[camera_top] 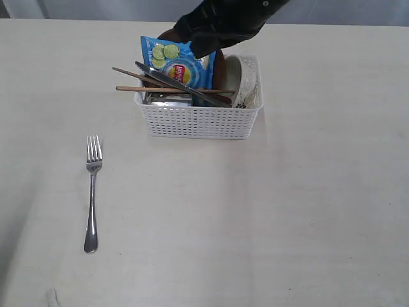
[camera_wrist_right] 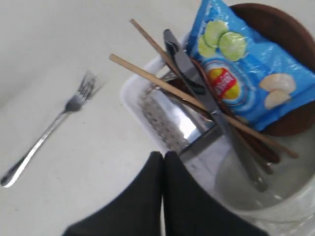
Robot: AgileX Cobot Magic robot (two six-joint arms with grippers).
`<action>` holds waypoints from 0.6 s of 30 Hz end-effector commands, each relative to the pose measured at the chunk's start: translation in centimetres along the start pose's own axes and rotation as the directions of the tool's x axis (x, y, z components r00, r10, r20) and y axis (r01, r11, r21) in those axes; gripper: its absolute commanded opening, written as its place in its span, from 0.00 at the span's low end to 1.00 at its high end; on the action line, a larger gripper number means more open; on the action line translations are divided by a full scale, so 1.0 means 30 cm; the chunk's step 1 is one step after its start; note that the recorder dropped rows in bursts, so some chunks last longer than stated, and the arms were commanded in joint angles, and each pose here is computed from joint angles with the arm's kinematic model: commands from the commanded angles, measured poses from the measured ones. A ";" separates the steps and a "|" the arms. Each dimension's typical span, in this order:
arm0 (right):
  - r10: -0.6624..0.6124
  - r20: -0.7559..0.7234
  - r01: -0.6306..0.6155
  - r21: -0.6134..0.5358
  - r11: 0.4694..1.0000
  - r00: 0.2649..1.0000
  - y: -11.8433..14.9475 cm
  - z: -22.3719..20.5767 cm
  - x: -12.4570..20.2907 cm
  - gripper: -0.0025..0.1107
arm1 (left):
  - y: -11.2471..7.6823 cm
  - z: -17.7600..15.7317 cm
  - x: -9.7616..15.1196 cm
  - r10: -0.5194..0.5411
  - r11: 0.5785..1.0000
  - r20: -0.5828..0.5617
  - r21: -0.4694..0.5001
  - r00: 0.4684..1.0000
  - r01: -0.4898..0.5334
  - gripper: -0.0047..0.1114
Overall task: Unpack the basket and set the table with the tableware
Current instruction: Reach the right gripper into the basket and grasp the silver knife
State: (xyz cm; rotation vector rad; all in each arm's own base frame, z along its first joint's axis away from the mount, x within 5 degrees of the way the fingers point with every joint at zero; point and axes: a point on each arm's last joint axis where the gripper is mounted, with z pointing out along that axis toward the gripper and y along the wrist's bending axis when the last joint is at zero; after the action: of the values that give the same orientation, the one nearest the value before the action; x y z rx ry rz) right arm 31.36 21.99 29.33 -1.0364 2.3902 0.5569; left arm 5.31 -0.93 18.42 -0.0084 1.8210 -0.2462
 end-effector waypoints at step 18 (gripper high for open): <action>-0.106 -0.222 0.097 -0.049 0.994 0.969 -0.114 0.261 -0.053 0.02 | 0.000 0.000 -0.001 -0.001 1.000 0.012 0.001 1.000 0.001 0.04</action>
State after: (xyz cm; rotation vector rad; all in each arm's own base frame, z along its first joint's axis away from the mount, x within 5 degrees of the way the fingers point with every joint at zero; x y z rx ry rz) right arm 36.85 24.59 22.43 -1.2653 2.5613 0.4247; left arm 5.31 -0.93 18.42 -0.0084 1.8210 -0.2462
